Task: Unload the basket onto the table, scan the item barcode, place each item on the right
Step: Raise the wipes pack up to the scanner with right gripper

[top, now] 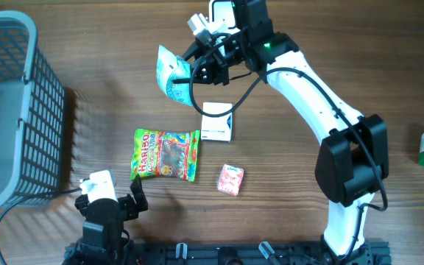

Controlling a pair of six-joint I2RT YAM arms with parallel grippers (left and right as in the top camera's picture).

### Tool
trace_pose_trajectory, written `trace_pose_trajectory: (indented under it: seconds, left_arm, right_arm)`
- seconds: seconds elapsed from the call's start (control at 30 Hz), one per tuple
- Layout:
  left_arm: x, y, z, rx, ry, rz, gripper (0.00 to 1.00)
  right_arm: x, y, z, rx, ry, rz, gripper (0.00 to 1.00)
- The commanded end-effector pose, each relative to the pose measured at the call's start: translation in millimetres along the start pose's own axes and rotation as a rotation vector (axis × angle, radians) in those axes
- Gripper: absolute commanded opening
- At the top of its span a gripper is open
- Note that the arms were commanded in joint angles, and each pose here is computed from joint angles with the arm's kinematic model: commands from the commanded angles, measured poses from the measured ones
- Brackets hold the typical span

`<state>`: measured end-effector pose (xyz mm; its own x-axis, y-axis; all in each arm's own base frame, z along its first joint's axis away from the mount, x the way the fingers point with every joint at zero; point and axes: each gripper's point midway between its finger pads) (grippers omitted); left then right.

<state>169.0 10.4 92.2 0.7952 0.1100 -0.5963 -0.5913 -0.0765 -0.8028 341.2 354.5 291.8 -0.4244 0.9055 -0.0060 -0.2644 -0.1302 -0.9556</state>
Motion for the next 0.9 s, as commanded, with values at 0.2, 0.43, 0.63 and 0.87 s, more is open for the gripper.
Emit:
trace_pose_trajectory:
  seconds: [0.2,0.43,0.63,0.87]
  left_arm:
    - [-1,-1,-1,-0.003,0.009,-0.008,1.00]
    - [-1,-1,-1,-0.003,0.009,-0.008,1.00]
    - [-1,-1,-1,-0.003,0.009,-0.008,1.00]
    - [-1,-1,-1,-0.003,0.009,-0.008,1.00]
  right_arm:
    - [-63,55,-42,1.119,0.463,-0.033,0.04]
    - [-157,52,-136,0.931,1.216,-0.212,0.05]
    - [-214,25,-180,0.693,1.525,-0.438,0.04]
    - [-244,47,-225,0.593,1.661,-0.529,0.05]
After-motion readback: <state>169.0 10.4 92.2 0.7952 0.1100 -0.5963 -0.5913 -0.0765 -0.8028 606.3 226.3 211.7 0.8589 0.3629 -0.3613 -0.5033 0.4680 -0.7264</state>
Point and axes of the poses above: each gripper's point midway between its finger pads, its own x axis out along the fingers, its own z axis along the line the jaws close on, y = z × x, and after that the axes turned 7 degrees about x, right-handed
